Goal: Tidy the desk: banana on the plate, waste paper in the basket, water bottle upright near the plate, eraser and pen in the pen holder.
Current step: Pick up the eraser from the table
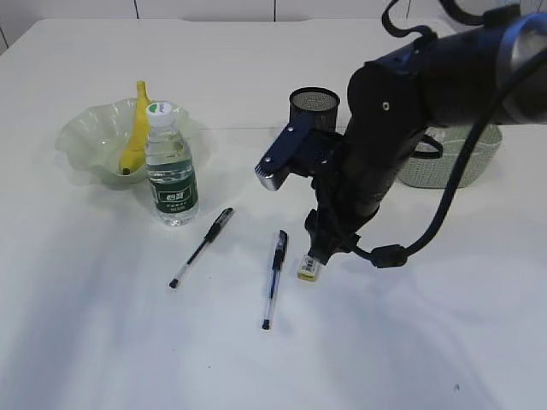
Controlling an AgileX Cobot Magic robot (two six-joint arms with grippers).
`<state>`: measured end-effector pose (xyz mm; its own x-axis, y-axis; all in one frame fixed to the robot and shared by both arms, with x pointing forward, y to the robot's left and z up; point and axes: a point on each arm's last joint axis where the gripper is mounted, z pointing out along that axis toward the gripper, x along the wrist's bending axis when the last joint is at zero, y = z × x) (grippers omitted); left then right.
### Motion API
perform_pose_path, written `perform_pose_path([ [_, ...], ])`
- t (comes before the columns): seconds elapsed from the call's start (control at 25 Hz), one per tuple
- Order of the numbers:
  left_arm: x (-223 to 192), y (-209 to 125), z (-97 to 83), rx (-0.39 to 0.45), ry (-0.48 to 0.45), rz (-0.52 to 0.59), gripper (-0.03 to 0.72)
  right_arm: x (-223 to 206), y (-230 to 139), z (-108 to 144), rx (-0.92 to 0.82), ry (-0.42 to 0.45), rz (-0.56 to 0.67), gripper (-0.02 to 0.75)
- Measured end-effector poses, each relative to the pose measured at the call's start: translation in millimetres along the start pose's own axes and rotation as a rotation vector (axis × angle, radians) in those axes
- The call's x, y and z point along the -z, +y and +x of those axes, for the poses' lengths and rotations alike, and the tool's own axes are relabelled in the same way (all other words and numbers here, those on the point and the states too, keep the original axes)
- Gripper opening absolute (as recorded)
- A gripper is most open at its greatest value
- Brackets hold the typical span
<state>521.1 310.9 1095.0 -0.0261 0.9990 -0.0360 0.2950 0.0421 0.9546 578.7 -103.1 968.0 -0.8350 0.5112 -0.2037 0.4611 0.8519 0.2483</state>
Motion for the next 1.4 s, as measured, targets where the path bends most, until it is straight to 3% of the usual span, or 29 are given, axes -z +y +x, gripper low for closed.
perform_pose_path([
  [0.28, -2.3, -4.4, 0.2, 0.001, 0.0, 0.016, 0.496, -18.8, 0.7, 7.2, -0.025, 0.075, 0.01, 0.389],
  [0.56, -5.1, -24.8, 1.1, 0.003, 0.005, 0.08, 0.496, -18.8, 3.4, 6.4, -0.03, 0.067, -0.019, 0.391],
  [0.96, -5.1, -25.5, 1.2, 0.005, 0.005, 0.082, 0.496, -44.6, 1.2, 9.3, 0.033, 0.087, 0.014, 0.393],
  [1.4, -5.1, -25.5, 1.2, 0.005, 0.005, 0.082, 0.496, -44.8, 2.2, 8.5, 0.042, 0.078, 0.003, 0.393],
])
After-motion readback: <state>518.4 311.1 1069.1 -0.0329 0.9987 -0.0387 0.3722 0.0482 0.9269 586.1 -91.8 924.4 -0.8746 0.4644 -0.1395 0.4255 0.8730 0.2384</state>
